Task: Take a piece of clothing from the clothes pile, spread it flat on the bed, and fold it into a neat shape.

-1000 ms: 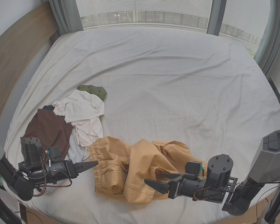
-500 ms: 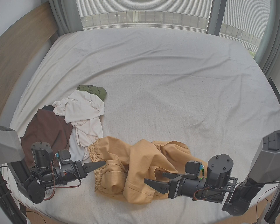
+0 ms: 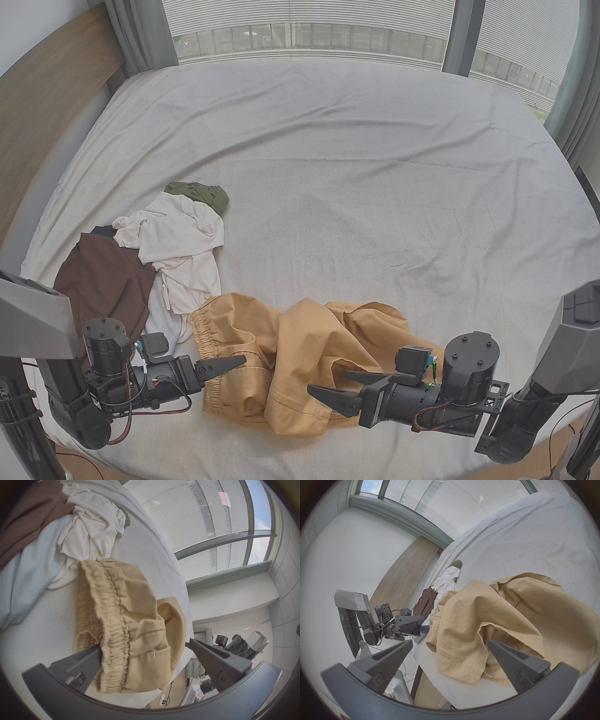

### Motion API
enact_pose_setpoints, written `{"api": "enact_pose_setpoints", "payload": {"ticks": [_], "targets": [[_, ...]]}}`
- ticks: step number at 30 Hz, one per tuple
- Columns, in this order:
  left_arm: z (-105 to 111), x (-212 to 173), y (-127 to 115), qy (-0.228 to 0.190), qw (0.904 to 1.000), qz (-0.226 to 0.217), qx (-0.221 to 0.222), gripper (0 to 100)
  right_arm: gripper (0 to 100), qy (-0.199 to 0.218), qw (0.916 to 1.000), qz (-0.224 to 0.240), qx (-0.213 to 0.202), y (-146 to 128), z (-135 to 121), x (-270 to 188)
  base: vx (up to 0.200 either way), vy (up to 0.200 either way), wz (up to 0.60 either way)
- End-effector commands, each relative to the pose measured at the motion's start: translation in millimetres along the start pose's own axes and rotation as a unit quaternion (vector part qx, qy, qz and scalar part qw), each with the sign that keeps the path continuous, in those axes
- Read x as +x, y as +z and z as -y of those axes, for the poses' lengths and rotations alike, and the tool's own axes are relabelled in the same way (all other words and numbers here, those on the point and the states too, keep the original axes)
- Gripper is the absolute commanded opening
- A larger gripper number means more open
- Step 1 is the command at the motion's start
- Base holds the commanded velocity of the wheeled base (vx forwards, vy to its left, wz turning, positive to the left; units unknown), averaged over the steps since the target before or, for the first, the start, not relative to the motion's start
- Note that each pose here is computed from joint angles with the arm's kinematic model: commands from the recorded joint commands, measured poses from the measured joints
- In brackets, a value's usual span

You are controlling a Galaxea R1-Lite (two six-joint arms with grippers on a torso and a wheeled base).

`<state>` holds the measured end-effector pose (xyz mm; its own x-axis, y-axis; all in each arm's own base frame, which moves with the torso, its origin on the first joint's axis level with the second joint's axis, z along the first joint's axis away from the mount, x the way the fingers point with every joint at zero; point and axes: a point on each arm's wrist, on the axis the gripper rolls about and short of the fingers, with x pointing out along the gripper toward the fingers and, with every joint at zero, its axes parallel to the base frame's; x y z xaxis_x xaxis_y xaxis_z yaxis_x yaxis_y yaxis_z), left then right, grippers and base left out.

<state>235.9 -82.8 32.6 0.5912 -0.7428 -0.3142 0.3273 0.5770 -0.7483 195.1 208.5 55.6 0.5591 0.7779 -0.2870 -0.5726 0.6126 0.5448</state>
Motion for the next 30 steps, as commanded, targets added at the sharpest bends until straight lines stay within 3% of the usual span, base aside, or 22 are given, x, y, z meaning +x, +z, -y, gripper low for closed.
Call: {"api": "enact_pose_setpoints", "payload": {"ticks": [1, 13, 30], "targets": [[2.7, 2.3, -1.5, -0.005, 1.0, -0.005, 0.003, 100, 100, 0.002, 1.0, 0.0, -0.001, -0.2, -1.0, 0.6, 0.0, 0.0, 0.0], [32.8, 1.8, 3.6, -0.056, 0.9984, 0.006, 0.0, 100, 100, 0.002, 1.0, 0.001, -0.002, 0.1, -1.1, 0.9, 0.0, 0.0, 0.0], [29.3, 15.9, 3.3, -0.058, 0.9983, -0.001, 0.001, 100, 100, 0.002, 1.0, 0.002, -0.002, 0.3, -1.2, 0.4, 0.0, 0.0, 0.0]]}}
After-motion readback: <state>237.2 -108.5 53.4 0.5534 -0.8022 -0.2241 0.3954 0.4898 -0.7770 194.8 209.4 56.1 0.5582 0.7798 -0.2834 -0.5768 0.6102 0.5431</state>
